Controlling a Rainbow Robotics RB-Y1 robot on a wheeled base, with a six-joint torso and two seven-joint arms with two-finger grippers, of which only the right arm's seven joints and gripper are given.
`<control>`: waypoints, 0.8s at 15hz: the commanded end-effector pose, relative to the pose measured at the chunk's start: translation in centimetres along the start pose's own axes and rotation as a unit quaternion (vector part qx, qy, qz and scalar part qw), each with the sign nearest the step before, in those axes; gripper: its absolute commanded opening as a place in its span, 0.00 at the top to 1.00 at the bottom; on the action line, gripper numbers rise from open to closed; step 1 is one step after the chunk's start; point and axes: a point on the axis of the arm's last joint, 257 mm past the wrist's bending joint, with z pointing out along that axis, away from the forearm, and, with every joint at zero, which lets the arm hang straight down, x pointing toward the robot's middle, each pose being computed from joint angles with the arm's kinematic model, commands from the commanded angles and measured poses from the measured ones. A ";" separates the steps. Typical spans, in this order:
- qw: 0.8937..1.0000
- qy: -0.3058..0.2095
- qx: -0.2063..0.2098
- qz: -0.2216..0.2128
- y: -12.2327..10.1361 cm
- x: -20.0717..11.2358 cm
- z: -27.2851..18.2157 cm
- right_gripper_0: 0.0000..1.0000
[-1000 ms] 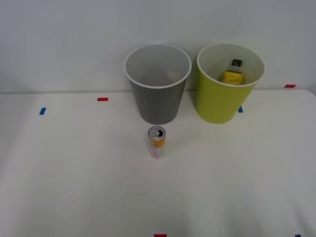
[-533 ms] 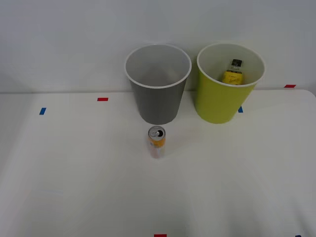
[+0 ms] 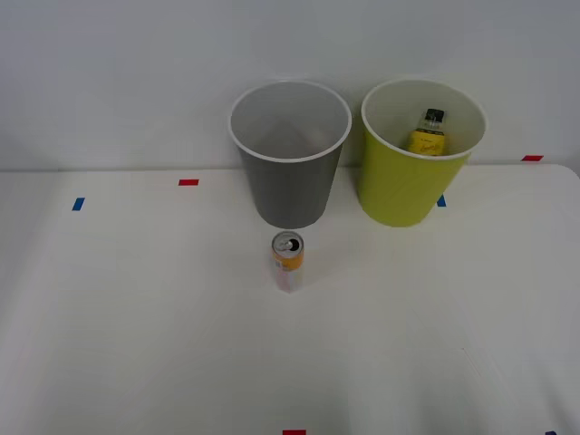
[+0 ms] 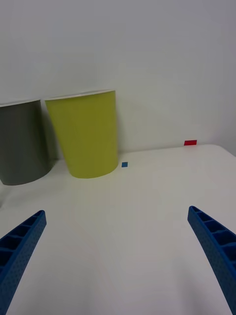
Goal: Put cans in the gray bin, plastic bottles in the light green bin
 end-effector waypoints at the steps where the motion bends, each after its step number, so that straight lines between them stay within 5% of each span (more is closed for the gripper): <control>1: 1.000 0.000 0.000 0.000 0.0 0.0 0.0 0.00; 12: 1.000 0.000 0.000 0.000 0.0 0.0 0.0 0.00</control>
